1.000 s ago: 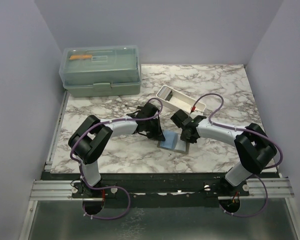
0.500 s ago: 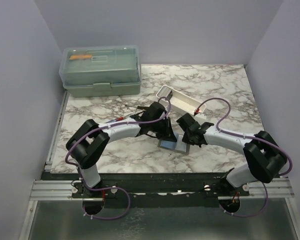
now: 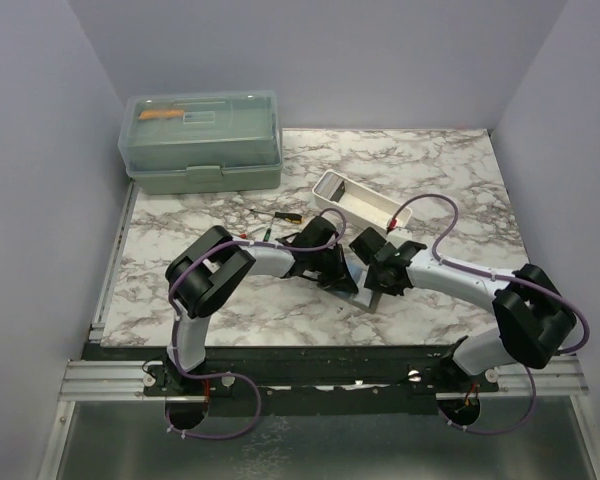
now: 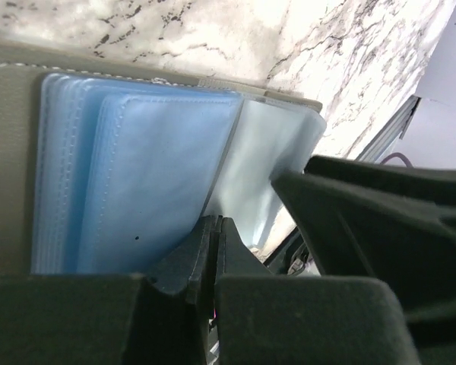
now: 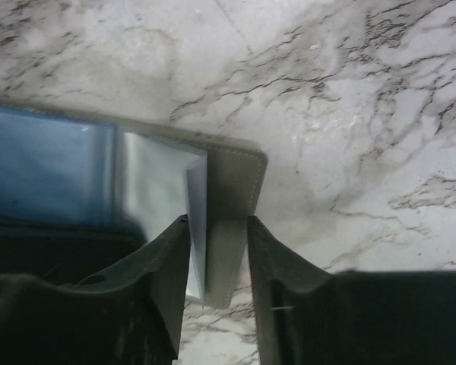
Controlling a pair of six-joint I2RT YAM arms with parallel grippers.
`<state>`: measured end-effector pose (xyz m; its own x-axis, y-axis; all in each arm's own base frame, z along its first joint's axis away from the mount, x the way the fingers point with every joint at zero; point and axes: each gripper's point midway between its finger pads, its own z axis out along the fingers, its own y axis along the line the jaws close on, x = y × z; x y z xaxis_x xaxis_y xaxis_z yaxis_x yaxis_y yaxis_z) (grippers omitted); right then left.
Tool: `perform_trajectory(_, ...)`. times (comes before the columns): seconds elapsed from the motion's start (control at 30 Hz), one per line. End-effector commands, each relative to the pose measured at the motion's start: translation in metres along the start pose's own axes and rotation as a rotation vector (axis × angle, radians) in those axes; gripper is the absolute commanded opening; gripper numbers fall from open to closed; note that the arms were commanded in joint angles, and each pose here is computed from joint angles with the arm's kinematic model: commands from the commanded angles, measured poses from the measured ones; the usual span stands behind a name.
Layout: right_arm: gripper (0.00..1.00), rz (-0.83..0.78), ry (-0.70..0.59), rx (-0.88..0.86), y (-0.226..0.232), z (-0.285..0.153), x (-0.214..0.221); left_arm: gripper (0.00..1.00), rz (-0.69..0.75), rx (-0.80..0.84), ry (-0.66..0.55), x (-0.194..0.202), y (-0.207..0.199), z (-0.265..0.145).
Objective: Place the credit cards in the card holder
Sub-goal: Open the card holder at the center of the board.
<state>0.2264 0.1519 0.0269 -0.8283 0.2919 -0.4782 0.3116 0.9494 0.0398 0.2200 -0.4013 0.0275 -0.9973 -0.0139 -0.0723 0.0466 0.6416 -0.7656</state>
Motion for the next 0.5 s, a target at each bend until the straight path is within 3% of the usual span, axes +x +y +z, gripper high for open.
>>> perform_trajectory(0.0, 0.43, -0.084, -0.003, 0.041, 0.001, -0.020, -0.005, 0.00, -0.053, -0.090, -0.018, 0.003, 0.034, 0.009)
perform_trajectory(0.1, 0.51, -0.074, -0.021, -0.066, 0.022, -0.032, -0.014, 0.00, -0.057, -0.104, -0.015, 0.004, 0.038, 0.008)
perform_trajectory(0.23, 0.49, -0.049, -0.057, -0.208, 0.046, -0.047, -0.026, 0.00, -0.047, -0.116, -0.020, 0.003, 0.040, 0.006)
perform_trajectory(0.37, 0.26, -0.005, -0.092, -0.259, 0.057, -0.045, -0.037, 0.00, -0.048, -0.118, -0.017, 0.005, 0.040, 0.005)
perform_trajectory(0.47, 0.15, 0.029, -0.085, -0.252, 0.057, -0.026, -0.039, 0.00, -0.045, -0.118, -0.022, 0.004, 0.040, 0.004)
